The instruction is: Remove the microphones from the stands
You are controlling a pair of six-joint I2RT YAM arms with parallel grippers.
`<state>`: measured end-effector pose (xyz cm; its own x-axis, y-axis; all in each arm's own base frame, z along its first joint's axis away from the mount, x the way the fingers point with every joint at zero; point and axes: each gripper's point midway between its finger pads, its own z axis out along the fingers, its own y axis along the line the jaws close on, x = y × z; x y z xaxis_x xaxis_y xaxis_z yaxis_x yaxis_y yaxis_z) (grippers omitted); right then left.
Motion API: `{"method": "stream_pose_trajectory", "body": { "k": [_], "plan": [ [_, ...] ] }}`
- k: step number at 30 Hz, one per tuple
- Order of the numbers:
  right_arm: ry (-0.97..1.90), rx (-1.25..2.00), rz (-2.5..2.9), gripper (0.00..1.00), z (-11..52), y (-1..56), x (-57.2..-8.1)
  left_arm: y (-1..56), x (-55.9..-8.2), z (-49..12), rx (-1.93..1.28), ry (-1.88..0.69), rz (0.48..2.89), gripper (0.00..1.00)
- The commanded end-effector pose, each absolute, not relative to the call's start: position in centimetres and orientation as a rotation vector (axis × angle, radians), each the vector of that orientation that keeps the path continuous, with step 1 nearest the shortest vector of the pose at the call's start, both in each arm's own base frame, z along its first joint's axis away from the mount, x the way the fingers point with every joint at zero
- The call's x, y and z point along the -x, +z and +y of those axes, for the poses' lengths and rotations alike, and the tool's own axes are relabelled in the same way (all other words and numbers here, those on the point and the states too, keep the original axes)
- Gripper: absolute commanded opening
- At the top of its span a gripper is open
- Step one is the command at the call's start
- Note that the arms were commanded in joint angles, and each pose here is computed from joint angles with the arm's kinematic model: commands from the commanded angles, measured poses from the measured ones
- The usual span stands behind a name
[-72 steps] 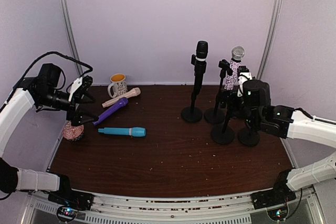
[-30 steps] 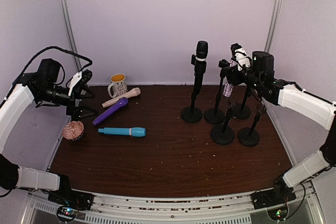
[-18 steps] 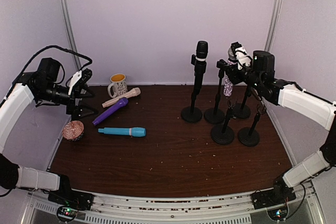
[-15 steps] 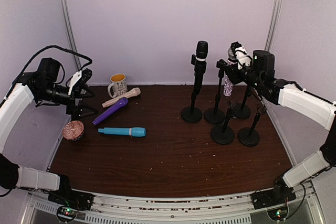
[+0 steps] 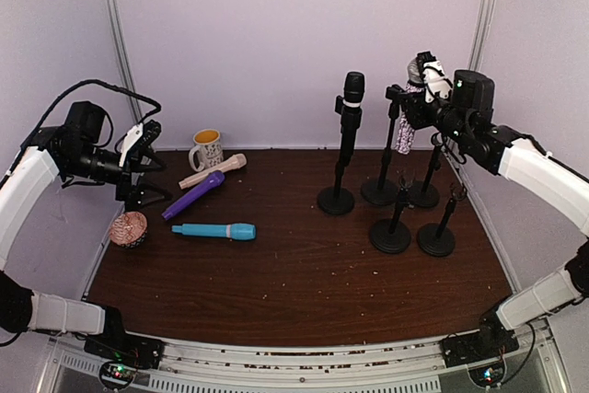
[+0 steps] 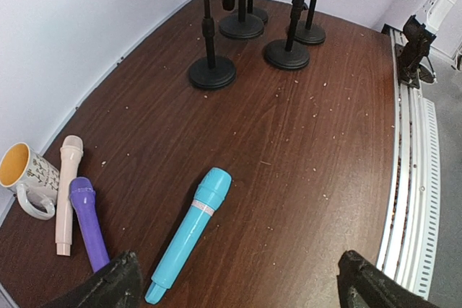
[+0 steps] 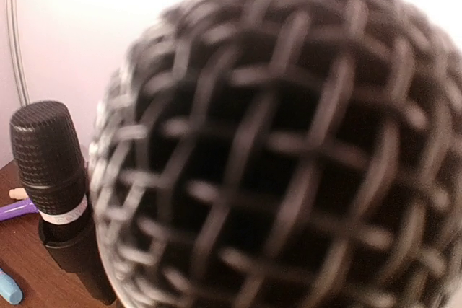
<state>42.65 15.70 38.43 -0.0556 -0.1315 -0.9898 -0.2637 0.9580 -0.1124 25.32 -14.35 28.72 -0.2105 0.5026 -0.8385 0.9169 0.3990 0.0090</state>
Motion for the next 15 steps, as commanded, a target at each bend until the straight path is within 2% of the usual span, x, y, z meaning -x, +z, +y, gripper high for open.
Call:
{"method": "stream_pose_trajectory", "body": {
  "k": [1, 8, 15],
  "plan": [
    [0.114, 0.159, 1.295, 0.00, 13.7, 51.4, -38.1, 29.4, -25.5, -14.3, -1.213, -0.640, 1.825, 0.96],
    [0.134, 0.094, 1.184, 0.00, 12.0, 56.6, -33.2, 29.4, -25.4, -14.3, -1.212, -0.639, 1.825, 0.96],
    [0.243, 0.123, 1.109, 0.00, 13.2, 58.9, -28.5, 29.3, -25.3, -14.4, -1.213, -0.648, 1.823, 0.95]
  ]
}}
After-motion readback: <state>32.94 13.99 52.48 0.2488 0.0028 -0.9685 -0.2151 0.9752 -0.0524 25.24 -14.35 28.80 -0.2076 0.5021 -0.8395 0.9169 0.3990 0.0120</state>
